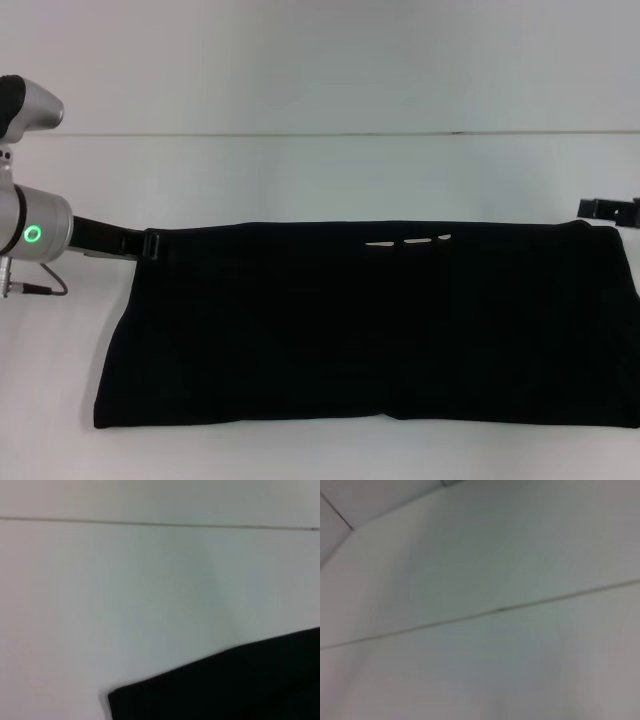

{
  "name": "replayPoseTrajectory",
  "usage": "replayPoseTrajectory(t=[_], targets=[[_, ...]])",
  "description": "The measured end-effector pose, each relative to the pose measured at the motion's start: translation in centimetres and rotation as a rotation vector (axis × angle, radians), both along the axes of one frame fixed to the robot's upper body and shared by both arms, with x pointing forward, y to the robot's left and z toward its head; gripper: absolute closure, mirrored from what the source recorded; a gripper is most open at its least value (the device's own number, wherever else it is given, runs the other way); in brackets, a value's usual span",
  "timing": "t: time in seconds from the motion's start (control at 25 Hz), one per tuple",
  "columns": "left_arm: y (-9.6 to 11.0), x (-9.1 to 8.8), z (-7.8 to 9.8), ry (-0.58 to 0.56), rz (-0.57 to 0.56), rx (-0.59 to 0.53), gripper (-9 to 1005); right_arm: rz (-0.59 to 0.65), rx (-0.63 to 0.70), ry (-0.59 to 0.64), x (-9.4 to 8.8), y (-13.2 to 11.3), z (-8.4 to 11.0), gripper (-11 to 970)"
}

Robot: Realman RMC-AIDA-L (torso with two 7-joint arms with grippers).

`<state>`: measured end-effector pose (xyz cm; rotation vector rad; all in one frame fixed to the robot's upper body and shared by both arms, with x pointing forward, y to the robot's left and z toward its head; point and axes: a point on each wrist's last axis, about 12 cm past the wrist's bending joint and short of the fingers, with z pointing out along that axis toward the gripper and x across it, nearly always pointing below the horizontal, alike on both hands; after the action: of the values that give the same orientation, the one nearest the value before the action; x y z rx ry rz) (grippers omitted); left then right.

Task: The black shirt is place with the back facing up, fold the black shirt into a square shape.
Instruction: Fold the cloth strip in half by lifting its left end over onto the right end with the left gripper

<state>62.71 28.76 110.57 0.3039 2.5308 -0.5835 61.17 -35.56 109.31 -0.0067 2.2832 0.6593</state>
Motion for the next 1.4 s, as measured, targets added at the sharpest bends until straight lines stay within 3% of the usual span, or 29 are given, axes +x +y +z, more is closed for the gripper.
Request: replayPoseTrajectory(t=[0.28,0.48,0.92,1.12,1.4], targets=[[-0.2,0.2,0.2,-0.004,-0.006,-0.003,994,0.012,-0.022,0.040,0.0,1.3,-1.4,180],[-0.5,0.2,0.3,-0.005,-0.012,-0.004,995,0.006,-0.017,0.055,-0.1,1.5,-2.0,282],[-0.5,0.3,0.4,-0.006,-0.009,-0.006,994,0.016,-0.021,0.023,-0.3,1.9,-2.3,535],[-0.3,0.4,0.6,-0.019,0.002,-0.011,994,0.012,0.009,-0.009,-0.8,1.5,-2.1,769],[0.1,0.9,1.6,-0.059,0.019,-0.009,994,0.004,0.017,-0.023,-1.1,0.9,-2.1,917]])
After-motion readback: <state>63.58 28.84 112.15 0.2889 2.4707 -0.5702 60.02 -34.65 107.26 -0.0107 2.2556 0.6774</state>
